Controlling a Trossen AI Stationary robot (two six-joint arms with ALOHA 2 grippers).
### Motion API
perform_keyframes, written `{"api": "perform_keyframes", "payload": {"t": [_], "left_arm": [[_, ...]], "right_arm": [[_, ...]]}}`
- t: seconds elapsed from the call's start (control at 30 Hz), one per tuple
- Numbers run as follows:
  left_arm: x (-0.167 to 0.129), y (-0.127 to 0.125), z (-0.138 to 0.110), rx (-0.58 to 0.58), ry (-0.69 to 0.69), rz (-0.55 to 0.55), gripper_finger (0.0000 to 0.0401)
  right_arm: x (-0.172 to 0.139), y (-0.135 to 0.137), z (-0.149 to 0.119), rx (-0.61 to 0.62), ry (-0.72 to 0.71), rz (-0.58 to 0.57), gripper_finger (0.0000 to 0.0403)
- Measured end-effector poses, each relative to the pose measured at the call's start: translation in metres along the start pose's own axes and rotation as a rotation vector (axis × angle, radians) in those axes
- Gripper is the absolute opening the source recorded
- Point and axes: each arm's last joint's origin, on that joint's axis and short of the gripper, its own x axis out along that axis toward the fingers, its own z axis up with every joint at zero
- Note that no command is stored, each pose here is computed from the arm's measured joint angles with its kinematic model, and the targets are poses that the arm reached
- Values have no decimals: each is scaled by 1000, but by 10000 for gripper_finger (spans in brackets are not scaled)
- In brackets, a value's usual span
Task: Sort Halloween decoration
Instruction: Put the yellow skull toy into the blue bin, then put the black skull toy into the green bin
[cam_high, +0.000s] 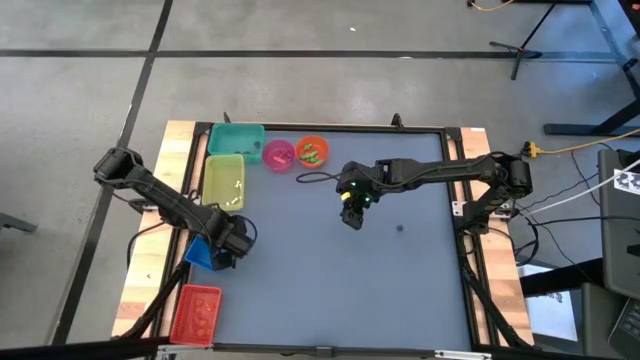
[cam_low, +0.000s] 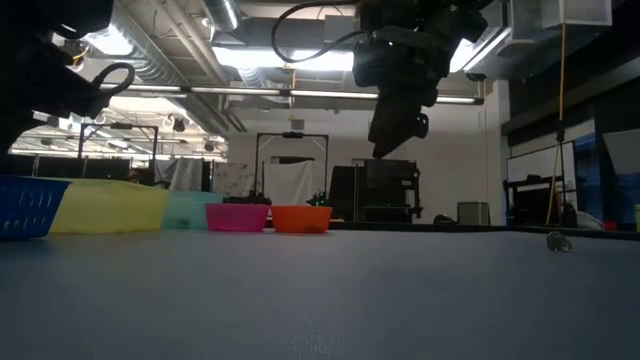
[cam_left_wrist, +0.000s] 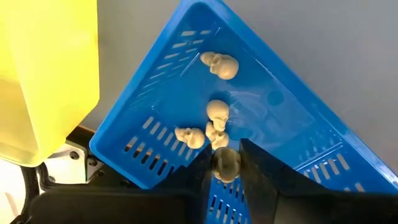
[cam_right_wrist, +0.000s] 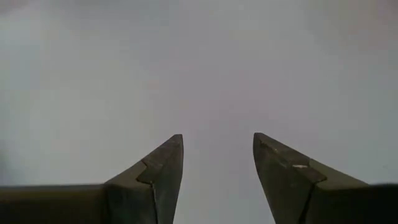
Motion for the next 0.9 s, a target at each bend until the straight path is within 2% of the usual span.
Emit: {"api": "perform_keyframes", "payload": {"t": [0.17,0.37,0.57,0.8,0.9], "left_arm": [[0,0,0,-8,0,0,91],[0,0,0,-77,7,-5,130],[0,0,0,-78,8,-5,137],[0,0,0,-79,9,-6,137],[0,0,0,-79,8,-6,137]], "right_arm": [[0,0,-1,2,11,-3,195],[0,-1,-13,12,120,-55,195],[-13,5,-26,-24,197,-101,195],[-53,19,-50,-101,224,-362,195],[-65,28,-59,-103,210,-427,195]]}}
